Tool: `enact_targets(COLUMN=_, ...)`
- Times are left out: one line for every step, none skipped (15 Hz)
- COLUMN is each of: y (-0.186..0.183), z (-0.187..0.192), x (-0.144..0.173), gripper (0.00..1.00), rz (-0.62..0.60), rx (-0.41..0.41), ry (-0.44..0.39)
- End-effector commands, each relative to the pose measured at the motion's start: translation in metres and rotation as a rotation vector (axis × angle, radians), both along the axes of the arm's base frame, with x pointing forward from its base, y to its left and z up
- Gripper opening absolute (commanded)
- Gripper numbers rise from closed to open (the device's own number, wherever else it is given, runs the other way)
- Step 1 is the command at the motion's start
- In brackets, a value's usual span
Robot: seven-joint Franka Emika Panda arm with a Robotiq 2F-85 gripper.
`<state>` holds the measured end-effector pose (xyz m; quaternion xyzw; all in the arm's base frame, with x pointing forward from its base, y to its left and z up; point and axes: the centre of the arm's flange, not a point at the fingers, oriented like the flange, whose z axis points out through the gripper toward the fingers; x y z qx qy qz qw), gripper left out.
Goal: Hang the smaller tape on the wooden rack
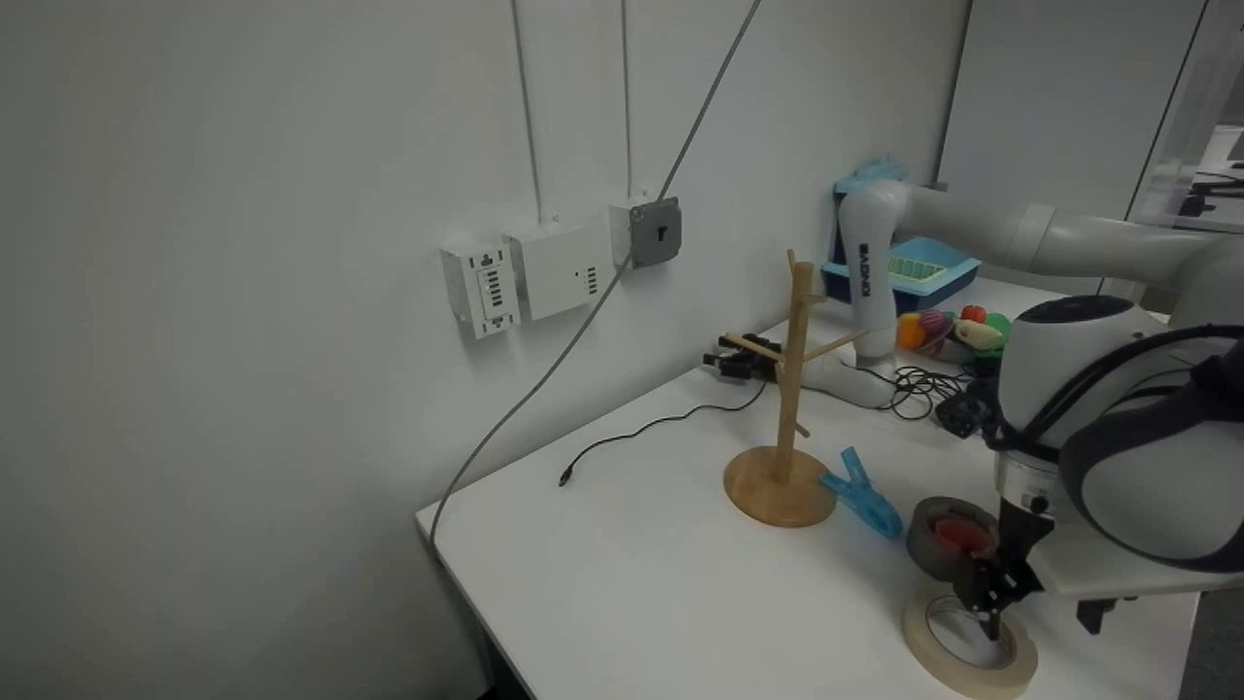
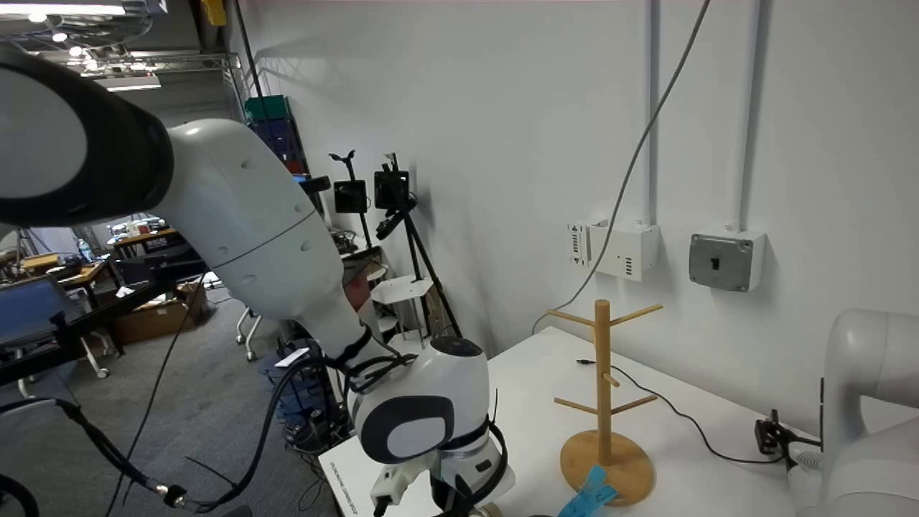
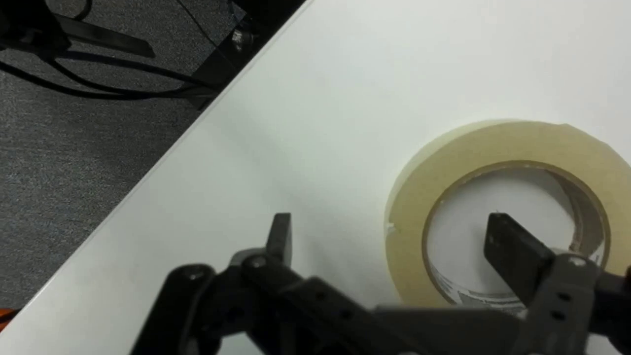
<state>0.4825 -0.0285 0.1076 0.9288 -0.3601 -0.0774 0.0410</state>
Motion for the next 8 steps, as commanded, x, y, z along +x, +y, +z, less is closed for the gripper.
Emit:
enact_targets(y=-0.0007, z=-0.0135, x=0.0101, gripper=1.0, rz=-0.042, rx=-0.037, ry=-0.027)
enact_targets(y=-0.0002, z=-0.0157, x=0.0107, gripper=1.0, rz=-0.051, rx=-0.04, ry=-0.029)
enact_targets(y=0.0006, z=-0.0175, x=0.011, gripper=1.0, rz=-0.057, rx=-0.041, ry=-0.031)
enact_targets(y=0.0017, z=-0.0195, x=0.0112, gripper=1.0, rz=-0.063, rx=-0.04, ry=-0.031)
enact_targets(y=0.0025, z=-0.021, x=0.0109, gripper=1.0, rz=-0.067, rx=-0.041, ry=-0.028)
enact_targets(y=0.0039, z=-0.0217, x=0.0101, gripper=0.99, rz=-0.07, rx=-0.041, ry=-0.025)
enact_targets(y=0.0047, z=-0.0224, x=0.0099, gripper=0.98, rz=-0.073, rx=-0.041, ry=-0.023)
enact_targets(y=0.0053, z=-0.0234, x=0.0096, gripper=0.98, rz=-0.075, rx=-0.042, ry=-0.022)
